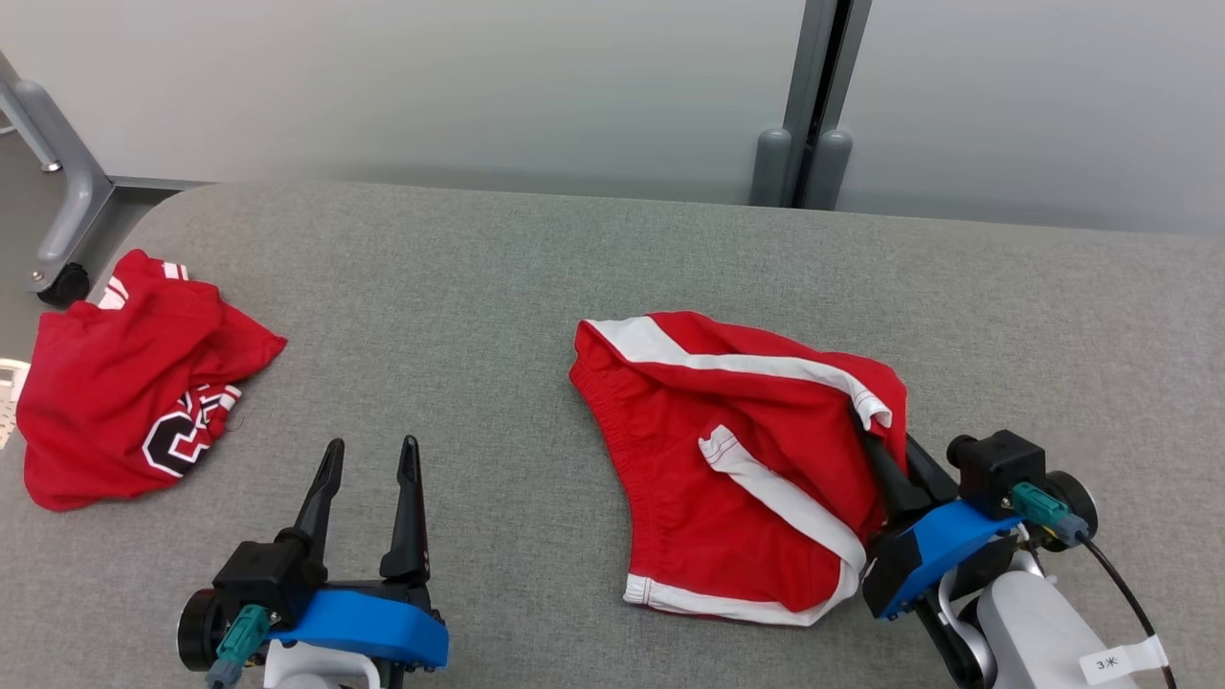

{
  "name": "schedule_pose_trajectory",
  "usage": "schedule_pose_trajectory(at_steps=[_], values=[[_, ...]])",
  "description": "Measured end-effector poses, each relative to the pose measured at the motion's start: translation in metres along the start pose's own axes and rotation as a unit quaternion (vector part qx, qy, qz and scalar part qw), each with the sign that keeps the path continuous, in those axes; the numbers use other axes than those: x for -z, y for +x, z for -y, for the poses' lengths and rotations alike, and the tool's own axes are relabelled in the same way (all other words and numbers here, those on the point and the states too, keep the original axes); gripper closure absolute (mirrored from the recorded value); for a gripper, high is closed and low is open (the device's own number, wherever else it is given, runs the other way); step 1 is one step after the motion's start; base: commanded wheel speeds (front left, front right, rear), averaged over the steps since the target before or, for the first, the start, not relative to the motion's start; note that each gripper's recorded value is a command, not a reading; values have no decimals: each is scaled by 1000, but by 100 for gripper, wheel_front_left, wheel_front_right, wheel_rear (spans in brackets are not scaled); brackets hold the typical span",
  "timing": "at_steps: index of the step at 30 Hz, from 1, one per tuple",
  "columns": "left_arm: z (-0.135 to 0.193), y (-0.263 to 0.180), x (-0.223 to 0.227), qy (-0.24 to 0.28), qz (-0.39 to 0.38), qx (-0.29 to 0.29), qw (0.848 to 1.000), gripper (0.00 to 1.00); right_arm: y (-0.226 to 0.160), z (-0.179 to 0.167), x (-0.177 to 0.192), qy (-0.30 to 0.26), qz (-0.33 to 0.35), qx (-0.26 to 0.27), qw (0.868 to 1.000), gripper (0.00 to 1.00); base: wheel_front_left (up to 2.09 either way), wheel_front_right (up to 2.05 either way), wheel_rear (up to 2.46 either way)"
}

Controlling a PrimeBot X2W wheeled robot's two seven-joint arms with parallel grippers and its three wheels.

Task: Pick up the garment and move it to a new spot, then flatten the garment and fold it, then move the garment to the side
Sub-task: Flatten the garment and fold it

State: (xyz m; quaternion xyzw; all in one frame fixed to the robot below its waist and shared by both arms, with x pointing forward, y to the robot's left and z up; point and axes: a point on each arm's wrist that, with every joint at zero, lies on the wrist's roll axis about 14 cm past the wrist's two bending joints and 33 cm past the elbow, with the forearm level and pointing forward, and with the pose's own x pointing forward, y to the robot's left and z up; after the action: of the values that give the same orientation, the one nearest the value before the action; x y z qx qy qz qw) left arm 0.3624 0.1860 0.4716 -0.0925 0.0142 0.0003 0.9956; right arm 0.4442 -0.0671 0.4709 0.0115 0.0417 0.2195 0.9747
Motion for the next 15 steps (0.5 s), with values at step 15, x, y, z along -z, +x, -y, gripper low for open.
schedule_pose_trajectory(at_steps=[15], values=[[1, 9, 4, -8, -7, 2, 1000, 0, 34, 30, 3, -16, -45, 23, 999, 100, 0, 0, 0]])
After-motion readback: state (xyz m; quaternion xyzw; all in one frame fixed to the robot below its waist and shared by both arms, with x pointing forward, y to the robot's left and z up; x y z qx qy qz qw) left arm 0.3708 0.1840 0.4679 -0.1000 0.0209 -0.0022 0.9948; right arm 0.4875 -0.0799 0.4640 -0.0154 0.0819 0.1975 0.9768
